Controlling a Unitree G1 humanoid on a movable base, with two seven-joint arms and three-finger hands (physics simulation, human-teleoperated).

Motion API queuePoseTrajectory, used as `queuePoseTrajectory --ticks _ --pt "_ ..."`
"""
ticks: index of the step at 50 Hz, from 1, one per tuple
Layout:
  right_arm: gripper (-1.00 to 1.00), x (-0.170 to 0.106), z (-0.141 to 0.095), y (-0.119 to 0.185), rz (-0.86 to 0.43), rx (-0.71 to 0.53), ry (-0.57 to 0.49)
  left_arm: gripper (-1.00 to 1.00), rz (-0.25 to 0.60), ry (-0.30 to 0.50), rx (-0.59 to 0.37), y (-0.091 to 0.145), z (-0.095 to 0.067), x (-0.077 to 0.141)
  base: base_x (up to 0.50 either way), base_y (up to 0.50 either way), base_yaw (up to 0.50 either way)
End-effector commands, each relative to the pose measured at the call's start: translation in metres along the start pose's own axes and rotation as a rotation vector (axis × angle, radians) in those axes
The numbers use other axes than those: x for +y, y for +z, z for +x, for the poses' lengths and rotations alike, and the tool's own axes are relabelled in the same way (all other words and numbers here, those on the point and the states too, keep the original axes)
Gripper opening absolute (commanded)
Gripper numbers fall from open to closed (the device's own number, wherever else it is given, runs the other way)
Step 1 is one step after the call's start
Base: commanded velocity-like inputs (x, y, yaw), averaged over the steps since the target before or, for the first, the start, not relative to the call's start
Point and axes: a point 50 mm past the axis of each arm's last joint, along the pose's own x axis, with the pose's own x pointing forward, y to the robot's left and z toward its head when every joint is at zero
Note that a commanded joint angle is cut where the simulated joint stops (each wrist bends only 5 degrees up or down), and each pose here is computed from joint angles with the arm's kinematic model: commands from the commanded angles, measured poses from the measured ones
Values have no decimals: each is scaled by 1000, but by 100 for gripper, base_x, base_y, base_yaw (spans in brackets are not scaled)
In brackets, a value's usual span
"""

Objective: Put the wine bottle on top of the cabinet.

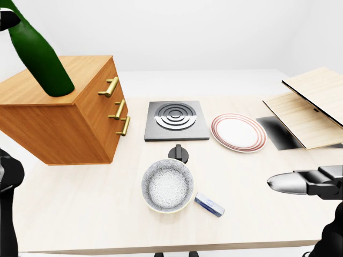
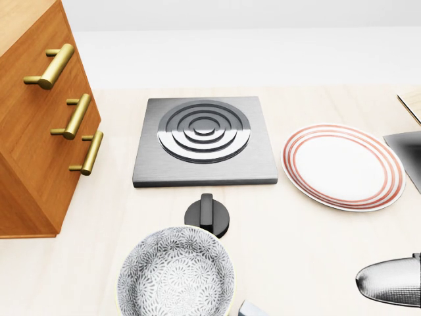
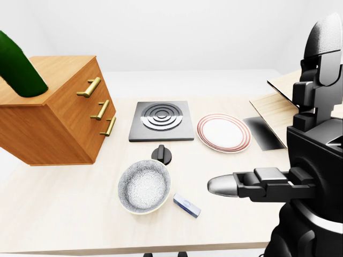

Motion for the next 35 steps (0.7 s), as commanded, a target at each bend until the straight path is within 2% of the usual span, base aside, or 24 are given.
queuePoseTrajectory --ticks 1,4,5,6,9,11,12,13,14,15,16,18,19,22,24,26,28,30,31,32,35 --pt "100 2 2 3 3 -23 2 100 26 -38 -368 126 -15 4 0 0 0" --pt "100 2 4 4 4 -35 0 100 44 -67 -467 155 -25 4 0 0 0" --pt "100 2 4 5 5 -43 -1 100 53 -80 -538 172 -34 4 0 0 0" --pt "100 1 5 5 7 -45 -2 100 48 -84 -572 178 -38 4 0 0 0" --pt "100 2 4 7 7 -49 2 100 73 -118 -802 211 -74 1 0 0 0" --pt "100 1 4 11 2 -70 -1 100 54 -159 -948 217 -103 -2 0 0 0" --pt "100 1 4 13 1 -82 -4 100 17 -190 -1021 218 -120 -3 0 0 0" --pt "100 1 4 13 2 -80 -4 100 -38 -247 -1128 214 -149 -8 0 0 0" --pt "100 1 4 12 5 -75 -4 100 -87 -278 -1171 206 -168 -10 0 0 0" --pt "100 1 3 12 7 -71 -4 100 -148 -300 -1175 202 -178 -10 0 0 0" --pt "100 2 3 12 10 -69 -2 100 -268 -345 -1190 190 -200 -9 0 0 0" --pt "100 0 2 12 9 -64 -3 100 -370 -406 -1090 170 -221 -15 0 0 0" --pt "100 -2 1 13 13 -64 -8 100 -382 -429 -1013 162 -224 -19 0 0 0" --pt "100 -5 -2 12 29 -44 -23 100 -370 -480 -836 133 -233 -36 0 0 0" --pt "100 -6 -5 11 49 -26 -33 100 -368 -495 -774 120 -237 -42 0 0 0" --pt "100 -6 -9 9 68 9 -40 100 -380 -517 -738 102 -248 -50 0 0 0" --pt "100 -7 -10 8 84 22 -47 100 -362 -544 -742 89 -258 -57 0 0 0" --pt "100 -8 -11 8 113 38 -56 100 -325 -573 -698 68 -264 -66 0 0 0" --pt "100 -8 -13 7 131 61 -58 100 -259 -591 -611 45 -263 -74 0 0 0" --pt "100 -9 -14 6 154 74 -66 100 -252 -598 -576 38 -264 -78 0 0 0" --pt "100 -8 -17 3 200 134 -70 100 -143 -621 -458 2 -271 -89 0 0 0"
